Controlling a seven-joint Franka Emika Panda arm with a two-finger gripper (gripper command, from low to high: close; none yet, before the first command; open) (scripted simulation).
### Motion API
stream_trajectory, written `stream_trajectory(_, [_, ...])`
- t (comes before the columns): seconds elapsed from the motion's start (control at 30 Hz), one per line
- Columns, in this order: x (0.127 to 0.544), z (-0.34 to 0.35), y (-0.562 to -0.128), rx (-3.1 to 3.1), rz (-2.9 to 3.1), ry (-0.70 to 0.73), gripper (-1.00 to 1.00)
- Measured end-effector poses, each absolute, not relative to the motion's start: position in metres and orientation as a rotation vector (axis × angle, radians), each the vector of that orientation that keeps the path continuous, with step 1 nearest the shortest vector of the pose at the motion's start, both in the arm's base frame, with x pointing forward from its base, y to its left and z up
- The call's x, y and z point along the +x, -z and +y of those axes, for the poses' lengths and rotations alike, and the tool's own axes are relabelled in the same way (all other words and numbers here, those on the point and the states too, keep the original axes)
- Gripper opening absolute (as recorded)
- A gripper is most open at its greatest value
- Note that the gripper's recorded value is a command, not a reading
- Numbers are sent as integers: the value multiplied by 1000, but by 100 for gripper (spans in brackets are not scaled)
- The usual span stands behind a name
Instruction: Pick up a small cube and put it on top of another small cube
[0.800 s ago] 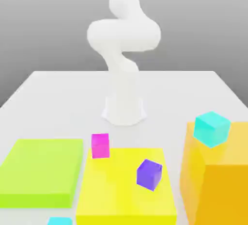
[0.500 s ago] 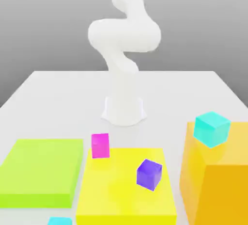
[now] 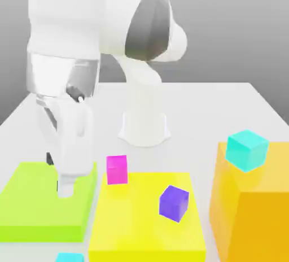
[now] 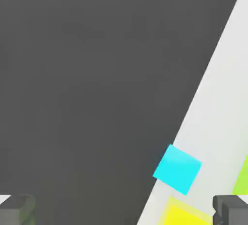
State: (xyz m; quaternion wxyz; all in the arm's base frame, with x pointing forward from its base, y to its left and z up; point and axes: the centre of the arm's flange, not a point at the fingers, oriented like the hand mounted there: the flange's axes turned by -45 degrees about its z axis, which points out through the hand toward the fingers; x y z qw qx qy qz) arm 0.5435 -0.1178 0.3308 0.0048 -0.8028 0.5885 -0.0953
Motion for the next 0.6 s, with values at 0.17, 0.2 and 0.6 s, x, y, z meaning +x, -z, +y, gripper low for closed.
stream_trajectory(0.17, [540,-135,-247,-2301,2127,118,0])
stream_trajectory(0.2, [538,-138,-230,-2253,2182,82,0])
stream_trajectory(0.6, [533,-143,-131,-2139,2299,4,-100])
